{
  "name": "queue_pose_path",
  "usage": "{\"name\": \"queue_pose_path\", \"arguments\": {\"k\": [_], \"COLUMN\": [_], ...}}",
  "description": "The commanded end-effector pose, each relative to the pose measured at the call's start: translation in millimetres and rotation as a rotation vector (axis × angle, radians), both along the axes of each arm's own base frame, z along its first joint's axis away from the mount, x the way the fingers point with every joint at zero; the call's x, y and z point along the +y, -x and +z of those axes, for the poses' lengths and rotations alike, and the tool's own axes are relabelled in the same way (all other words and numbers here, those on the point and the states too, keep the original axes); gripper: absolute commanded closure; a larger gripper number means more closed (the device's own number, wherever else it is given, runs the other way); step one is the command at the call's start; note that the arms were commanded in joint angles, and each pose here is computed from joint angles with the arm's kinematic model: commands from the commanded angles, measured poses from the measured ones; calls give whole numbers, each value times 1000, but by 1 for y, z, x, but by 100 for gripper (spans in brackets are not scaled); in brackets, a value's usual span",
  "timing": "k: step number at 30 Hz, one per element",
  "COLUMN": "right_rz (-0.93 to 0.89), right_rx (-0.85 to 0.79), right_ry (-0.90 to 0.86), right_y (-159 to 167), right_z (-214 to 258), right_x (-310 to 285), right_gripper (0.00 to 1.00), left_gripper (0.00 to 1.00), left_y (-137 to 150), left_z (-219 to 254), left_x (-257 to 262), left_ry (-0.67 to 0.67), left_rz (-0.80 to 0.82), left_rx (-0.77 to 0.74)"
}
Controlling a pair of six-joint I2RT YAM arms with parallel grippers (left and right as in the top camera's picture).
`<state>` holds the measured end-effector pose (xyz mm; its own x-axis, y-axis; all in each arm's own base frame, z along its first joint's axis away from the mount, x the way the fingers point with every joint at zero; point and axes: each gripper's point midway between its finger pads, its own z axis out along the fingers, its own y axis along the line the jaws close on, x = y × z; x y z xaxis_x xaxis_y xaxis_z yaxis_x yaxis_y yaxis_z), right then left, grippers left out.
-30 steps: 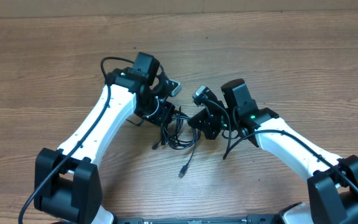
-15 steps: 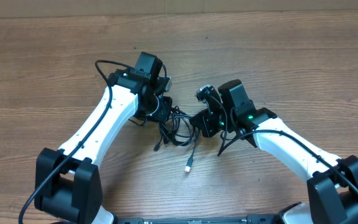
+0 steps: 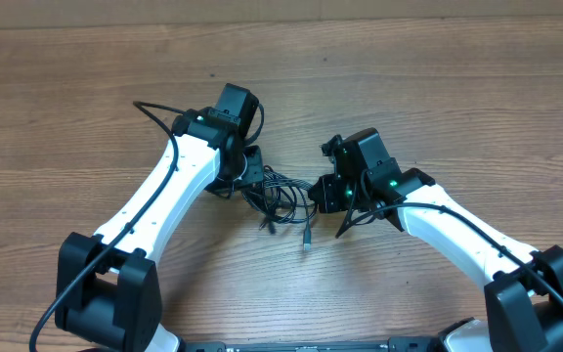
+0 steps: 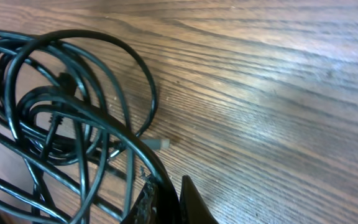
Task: Untangle cables
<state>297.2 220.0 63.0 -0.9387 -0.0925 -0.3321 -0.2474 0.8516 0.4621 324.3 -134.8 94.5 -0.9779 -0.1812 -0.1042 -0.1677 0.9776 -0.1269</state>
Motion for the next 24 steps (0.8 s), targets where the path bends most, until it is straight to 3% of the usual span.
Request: {"name": "queue_pose_path", "arguments": {"k": [1,9,16,20,24], "right_rz": [-217,-324,-342,-341,-341], "right_rx": [11,70,106,109,109], "right_ry": [183,208,224,226,226], "right_y": [-10,-4,3,4,4], "right_z": [-17,-22,-25,-25,-26], "right_x": [-50,-60,-64,-64,-64], "right_gripper": [96,96,96,96,96], "left_gripper": [95,96,95,96,96], "left_y": [-18,-18,-9,0,13], "left_z": [7,7,9,12,20], "left_x": [66,66,83,97,118], "left_ry": [-263,-263,-339,-396,-480], "left_rz": [216,229,339,483,733], "left_rx": [-95,-93,-82,-83,-118]}}
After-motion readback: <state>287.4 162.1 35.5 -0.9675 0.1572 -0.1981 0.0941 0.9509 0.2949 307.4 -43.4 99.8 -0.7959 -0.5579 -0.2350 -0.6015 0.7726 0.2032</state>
